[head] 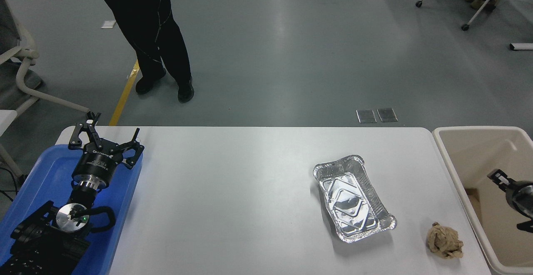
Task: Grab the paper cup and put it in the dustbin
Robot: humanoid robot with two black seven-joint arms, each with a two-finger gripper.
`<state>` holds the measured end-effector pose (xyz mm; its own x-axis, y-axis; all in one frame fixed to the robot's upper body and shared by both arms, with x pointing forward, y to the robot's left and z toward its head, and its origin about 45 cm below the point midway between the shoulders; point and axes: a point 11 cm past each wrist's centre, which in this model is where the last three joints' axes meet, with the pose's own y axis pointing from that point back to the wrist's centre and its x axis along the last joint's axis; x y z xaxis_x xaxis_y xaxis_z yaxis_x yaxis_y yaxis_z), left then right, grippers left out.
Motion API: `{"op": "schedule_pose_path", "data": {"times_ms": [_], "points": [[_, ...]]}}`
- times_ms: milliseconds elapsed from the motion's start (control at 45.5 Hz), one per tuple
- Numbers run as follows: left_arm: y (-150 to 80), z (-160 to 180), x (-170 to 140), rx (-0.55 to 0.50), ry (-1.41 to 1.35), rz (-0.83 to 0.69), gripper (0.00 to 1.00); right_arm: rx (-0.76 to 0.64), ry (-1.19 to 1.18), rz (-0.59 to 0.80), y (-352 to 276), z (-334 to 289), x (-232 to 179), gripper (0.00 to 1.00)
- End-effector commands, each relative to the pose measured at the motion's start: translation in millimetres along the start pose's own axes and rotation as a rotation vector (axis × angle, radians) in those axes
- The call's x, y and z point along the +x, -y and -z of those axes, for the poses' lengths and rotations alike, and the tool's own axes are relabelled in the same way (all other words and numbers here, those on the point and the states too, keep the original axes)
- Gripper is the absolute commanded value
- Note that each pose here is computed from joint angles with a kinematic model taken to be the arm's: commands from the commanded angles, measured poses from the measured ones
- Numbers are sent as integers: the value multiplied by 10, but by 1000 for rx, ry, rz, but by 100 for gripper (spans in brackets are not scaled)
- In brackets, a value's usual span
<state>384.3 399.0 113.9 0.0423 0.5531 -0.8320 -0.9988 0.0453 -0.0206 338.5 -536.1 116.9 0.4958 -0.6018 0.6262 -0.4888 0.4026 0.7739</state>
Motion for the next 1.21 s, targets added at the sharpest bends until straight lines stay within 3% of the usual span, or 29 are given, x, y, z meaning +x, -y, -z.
{"op": "schedule_pose_path", "data": {"times_ms": [0,418,637,813,945,1187], "points": [[6,0,-5,1,0,1,99,38,-180,87,-497,505,270,100],[5,2,-5,2,1,1,99,213,-476,239,-1735,1707,-114,100],[6,1,-5,3,0,1,99,280,-526,288,-2346,1886,-231,100],[-1,-4,2,2,2,0,99,304,-603,445,-2916,1933,-299,100],[-1,-6,2,1,1,0,99,338,-645,475,-3266,2051,-189,100],[-1,-6,2,1,1,0,99,303,-725,562,-3659,2044,-130,100]]}}
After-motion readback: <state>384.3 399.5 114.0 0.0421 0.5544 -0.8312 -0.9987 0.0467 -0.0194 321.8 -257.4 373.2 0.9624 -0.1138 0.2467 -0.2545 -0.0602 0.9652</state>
